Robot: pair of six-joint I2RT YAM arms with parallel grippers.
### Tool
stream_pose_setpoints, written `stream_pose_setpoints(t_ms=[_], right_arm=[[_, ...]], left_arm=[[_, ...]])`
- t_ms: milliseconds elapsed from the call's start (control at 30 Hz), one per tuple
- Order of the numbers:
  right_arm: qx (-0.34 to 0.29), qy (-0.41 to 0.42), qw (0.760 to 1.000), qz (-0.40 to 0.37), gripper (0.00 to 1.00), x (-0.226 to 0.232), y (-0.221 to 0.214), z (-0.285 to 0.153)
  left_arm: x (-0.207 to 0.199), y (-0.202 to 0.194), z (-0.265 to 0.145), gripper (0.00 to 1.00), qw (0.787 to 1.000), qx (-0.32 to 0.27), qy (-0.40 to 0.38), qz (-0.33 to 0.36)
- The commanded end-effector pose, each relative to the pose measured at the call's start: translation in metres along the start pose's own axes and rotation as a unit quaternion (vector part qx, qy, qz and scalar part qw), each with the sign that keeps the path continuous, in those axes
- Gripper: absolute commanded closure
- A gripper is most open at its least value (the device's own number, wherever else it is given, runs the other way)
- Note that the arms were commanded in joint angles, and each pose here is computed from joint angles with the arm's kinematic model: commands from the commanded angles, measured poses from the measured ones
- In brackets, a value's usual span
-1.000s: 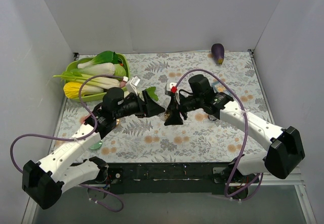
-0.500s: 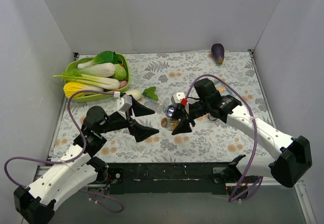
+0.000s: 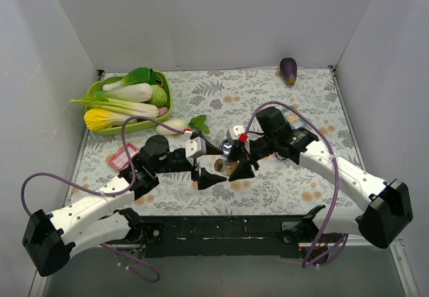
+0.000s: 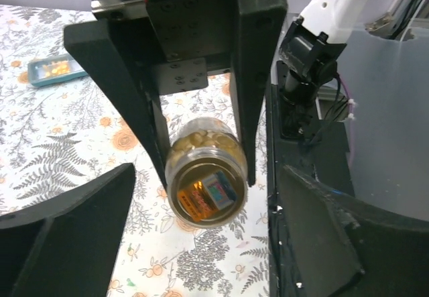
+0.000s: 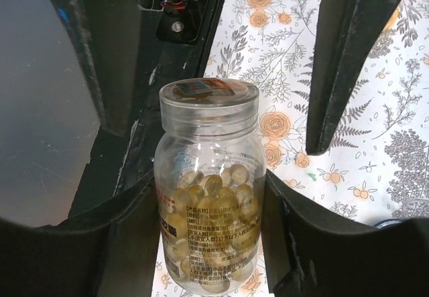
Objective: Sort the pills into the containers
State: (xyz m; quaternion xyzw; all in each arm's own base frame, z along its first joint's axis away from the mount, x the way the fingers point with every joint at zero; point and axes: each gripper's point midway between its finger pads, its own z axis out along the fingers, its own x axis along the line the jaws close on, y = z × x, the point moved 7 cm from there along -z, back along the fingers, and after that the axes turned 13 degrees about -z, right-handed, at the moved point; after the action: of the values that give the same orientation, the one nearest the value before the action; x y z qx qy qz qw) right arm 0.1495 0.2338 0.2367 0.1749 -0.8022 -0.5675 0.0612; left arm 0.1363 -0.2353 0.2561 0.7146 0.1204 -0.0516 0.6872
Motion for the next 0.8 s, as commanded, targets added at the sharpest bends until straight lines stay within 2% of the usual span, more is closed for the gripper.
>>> stream_pose_setpoints(t_ms=[0, 267, 367, 400, 500, 533, 633, 667, 767], right_arm=[[-0.005, 0.002, 1.000, -0.009, 0.99, 0.002, 0.000, 0.000], [-0.001, -0.003, 1.000, -0.005, 0.99, 0.002, -0.003, 0.001], [0.000, -0.004, 1.000, -0.004, 0.99, 0.002, -0.004, 0.001], [0.001, -0.005, 1.000, -0.003, 0.99, 0.002, -0.004, 0.001], [0.007, -0.012, 1.000, -0.005, 0.99, 0.001, -0.006, 0.000], [0.010, -0.016, 1.000, -0.005, 0.99, 0.000, -0.006, 0.000], [0.026, -0.039, 0.999, -0.009, 0.99, -0.004, -0.008, -0.003], [0.030, -0.048, 0.998, -0.009, 0.99, -0.005, -0.009, -0.004], [0.055, -0.088, 0.995, -0.011, 0.99, -0.012, -0.013, -0.010]], left_arm=[[0.002, 0.018, 0.004, 0.18, 1.000, -0.019, 0.019, 0.007], [0.001, 0.012, 0.000, 0.41, 0.999, -0.021, 0.033, -0.019], [0.001, 0.008, -0.001, 0.56, 0.999, -0.013, 0.033, -0.026], [0.001, 0.007, -0.001, 0.68, 0.999, -0.009, 0.033, -0.029], [0.001, 0.004, 0.000, 0.87, 0.998, 0.006, 0.034, -0.047], [0.001, 0.003, 0.000, 1.00, 0.998, 0.012, 0.036, -0.057], [0.009, 0.004, 0.003, 1.00, 0.984, 0.009, 0.098, -0.147], [0.008, 0.005, 0.004, 1.00, 0.967, 0.000, 0.124, -0.222], [0.010, 0.002, 0.009, 1.00, 0.923, 0.002, 0.165, -0.348]])
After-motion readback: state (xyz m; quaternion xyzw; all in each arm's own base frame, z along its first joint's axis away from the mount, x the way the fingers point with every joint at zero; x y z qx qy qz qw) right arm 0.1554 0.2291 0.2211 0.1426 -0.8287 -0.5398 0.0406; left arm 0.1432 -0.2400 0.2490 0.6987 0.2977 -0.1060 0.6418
